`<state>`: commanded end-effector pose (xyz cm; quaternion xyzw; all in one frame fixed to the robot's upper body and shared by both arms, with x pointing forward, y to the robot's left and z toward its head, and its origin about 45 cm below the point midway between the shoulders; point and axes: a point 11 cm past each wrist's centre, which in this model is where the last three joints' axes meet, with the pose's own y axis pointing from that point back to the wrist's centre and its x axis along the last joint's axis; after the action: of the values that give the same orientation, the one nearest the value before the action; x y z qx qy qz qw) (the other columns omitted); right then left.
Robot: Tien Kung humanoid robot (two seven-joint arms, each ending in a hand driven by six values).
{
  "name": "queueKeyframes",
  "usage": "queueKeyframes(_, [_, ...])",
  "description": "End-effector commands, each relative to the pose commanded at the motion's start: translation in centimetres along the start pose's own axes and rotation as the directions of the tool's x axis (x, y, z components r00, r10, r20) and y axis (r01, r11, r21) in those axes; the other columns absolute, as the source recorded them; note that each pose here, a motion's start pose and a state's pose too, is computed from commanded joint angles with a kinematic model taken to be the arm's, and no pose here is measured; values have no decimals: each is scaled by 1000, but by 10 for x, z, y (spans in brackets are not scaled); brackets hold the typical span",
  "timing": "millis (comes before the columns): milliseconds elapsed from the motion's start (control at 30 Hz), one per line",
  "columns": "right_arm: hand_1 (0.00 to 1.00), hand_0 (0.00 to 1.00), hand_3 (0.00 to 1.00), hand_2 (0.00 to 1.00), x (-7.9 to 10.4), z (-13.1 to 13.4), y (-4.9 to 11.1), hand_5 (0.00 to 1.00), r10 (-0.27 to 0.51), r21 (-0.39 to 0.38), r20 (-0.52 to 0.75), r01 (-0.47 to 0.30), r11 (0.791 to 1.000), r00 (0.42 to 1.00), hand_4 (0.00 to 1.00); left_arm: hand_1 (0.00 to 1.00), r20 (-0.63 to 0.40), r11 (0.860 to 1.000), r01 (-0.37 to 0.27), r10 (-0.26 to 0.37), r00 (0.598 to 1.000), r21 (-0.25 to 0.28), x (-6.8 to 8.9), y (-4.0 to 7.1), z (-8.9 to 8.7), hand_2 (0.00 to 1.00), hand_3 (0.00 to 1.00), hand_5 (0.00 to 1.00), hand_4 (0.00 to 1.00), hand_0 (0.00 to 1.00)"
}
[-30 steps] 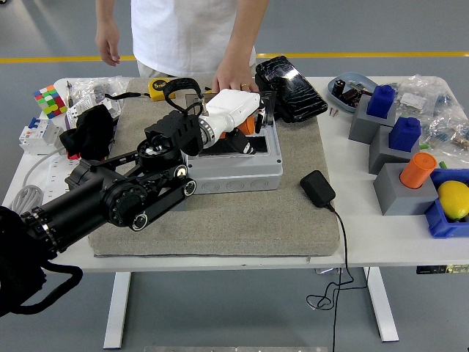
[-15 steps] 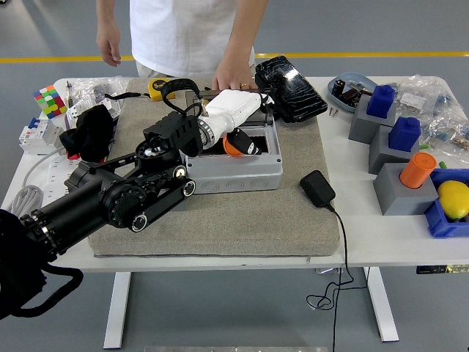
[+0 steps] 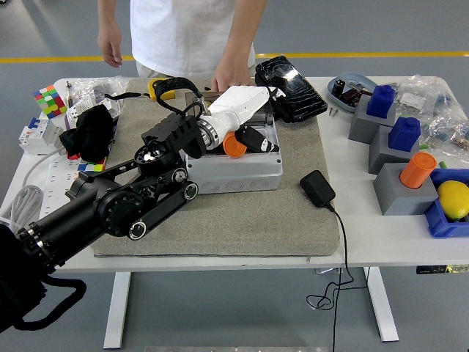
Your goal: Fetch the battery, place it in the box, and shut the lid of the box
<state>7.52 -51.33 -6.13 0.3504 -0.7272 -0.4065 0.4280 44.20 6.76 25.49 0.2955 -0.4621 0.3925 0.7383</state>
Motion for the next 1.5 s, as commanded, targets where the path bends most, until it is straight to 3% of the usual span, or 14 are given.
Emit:
queueKeyframes(33, [590,562,540,564,0,0,0,468,0,1,1,0,1000,1000,911,509,-6,1000,0,0,1000,0,0,1,0,491,547,148,998,437])
queueKeyframes(167, [590,562,540,564,-1,0,0,468,-1,2,4,1,1000,1000,911,509,-33,1000,4,-4,999,-6,-5,5,2,491,547,148,998,437])
queueKeyframes(300, [590,563,539,564,0,0,0,468,0,2,7,0,1000,1000,911,468,-58,1000,-6,6,998,5,-4,15,-7,462,515,166,998,391])
queueKeyframes(633, [591,562,539,564,2,0,0,467,2,2,2,-2,1000,1000,910,508,-103,996,-45,53,993,79,2,42,-45,476,521,195,998,405])
queueKeyframes(800, [591,562,539,564,2,-1,0,467,2,4,0,-2,1000,1000,910,508,-108,993,-41,53,993,114,-2,56,-62,476,521,195,998,405])
queueKeyframes(833, [590,562,540,564,2,-1,0,467,2,5,0,-2,1000,1000,911,570,-109,992,-40,54,993,122,-2,59,-65,512,541,208,998,435])
queueKeyframes(967, [590,562,540,564,2,0,0,467,3,3,4,-3,1000,1000,911,570,-108,989,-30,46,993,144,-6,67,-74,512,541,208,998,435])
queueKeyframes(1200, [590,562,540,564,2,0,0,466,3,2,8,-3,1000,1000,910,579,-105,987,-5,22,994,160,-14,71,-79,520,543,216,998,441])
queueKeyframes(1500, [590,562,540,564,1,0,0,467,0,5,8,0,1000,1000,910,572,-114,992,25,-11,993,124,-25,66,-63,516,543,217,998,429])
